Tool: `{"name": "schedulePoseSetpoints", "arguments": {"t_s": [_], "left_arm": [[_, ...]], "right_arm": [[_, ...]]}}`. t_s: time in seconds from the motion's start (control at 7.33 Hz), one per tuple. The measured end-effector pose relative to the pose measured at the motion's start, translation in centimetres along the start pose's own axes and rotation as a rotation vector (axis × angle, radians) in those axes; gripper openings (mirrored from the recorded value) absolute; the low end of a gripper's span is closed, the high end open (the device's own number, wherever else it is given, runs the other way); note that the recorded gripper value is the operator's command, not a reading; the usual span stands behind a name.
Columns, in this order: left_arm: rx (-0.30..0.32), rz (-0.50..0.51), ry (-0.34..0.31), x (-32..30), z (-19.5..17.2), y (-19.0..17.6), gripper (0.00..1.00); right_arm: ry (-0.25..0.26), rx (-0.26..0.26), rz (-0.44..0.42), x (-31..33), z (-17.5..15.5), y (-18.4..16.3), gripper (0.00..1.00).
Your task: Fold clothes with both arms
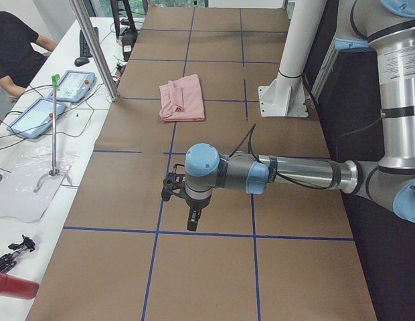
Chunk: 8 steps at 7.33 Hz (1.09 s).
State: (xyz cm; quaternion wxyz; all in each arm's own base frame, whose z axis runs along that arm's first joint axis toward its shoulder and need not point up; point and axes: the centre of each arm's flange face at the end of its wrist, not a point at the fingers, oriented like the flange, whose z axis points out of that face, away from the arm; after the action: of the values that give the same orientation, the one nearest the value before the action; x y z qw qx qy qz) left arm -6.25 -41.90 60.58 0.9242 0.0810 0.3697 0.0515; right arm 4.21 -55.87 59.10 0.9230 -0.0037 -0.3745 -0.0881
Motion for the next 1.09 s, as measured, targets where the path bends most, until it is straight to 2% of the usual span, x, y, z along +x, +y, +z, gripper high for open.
{"name": "schedulePoseSetpoints", "arguments": {"t_s": [0.55, 0.82, 1.09], "left_arm": [[0.004, 0.009, 0.001, 0.3, -0.2, -0.2, 1.00], [-0.003, 0.002, 0.001, 0.3, -0.1, -0.1, 1.00], [-0.023, -0.017, 0.002, 0.3, -0.1, 0.0, 1.00]], "right_arm": [[-0.016, -0.037, 0.029, 1.1, 2.3, 2.3, 1.00], [-0.017, -0.036, 0.029, 1.1, 2.4, 3.4, 1.00], [-0.014, -0.024, 0.017, 0.4, 2.0, 6.4, 1.00]]}}
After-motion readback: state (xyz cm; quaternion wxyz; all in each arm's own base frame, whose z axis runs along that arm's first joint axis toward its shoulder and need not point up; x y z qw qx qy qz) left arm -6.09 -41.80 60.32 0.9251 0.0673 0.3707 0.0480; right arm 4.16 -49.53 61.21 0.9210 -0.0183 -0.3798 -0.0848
